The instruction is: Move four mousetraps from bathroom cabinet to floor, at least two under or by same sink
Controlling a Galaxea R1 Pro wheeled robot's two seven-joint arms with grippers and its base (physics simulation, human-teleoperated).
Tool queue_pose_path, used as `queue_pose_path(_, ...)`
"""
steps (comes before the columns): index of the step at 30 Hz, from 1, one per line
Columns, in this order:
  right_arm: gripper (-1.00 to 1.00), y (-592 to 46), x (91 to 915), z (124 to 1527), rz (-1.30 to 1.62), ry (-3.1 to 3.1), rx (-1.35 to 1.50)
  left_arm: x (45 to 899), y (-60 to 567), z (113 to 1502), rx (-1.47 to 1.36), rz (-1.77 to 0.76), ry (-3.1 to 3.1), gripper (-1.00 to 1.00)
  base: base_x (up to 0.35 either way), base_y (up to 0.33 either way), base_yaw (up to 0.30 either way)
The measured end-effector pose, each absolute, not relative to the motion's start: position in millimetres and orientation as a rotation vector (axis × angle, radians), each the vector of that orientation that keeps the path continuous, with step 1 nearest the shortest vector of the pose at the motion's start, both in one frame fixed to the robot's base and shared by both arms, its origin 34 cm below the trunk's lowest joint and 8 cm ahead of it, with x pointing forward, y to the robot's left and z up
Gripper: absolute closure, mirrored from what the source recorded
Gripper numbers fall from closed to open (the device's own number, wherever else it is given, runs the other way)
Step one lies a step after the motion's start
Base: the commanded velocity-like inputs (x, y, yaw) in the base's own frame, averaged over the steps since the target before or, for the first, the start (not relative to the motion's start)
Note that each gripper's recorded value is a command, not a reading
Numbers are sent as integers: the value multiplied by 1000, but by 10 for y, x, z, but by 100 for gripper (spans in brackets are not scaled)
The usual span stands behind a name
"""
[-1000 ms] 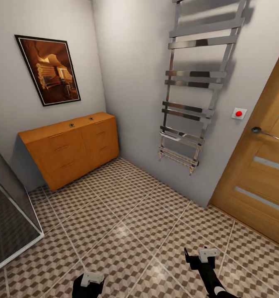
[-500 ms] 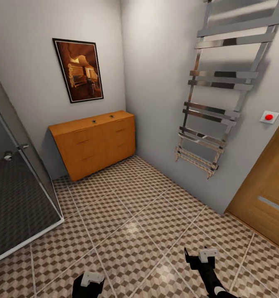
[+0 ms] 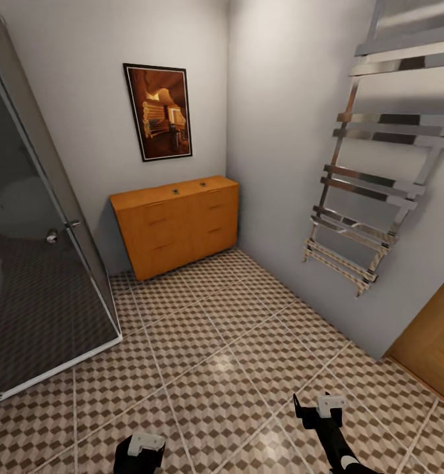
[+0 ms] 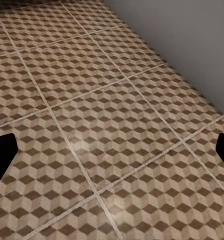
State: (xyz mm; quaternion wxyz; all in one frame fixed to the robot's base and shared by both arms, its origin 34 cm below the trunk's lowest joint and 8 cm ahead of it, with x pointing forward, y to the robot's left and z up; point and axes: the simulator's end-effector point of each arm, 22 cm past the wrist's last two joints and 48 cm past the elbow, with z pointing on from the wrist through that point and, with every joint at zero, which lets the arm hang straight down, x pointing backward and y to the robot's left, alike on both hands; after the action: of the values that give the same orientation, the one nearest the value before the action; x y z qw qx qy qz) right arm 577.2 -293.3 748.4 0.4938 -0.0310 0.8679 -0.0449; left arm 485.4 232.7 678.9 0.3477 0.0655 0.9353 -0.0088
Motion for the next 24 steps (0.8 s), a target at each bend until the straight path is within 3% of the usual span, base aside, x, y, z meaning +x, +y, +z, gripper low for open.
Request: queue_pose_path(24, -100, -2933, 5771, 7484, -109, 2105, -75, 4856, 2328, 6791, 170, -23, 2424, -100, 207, -6, 23)
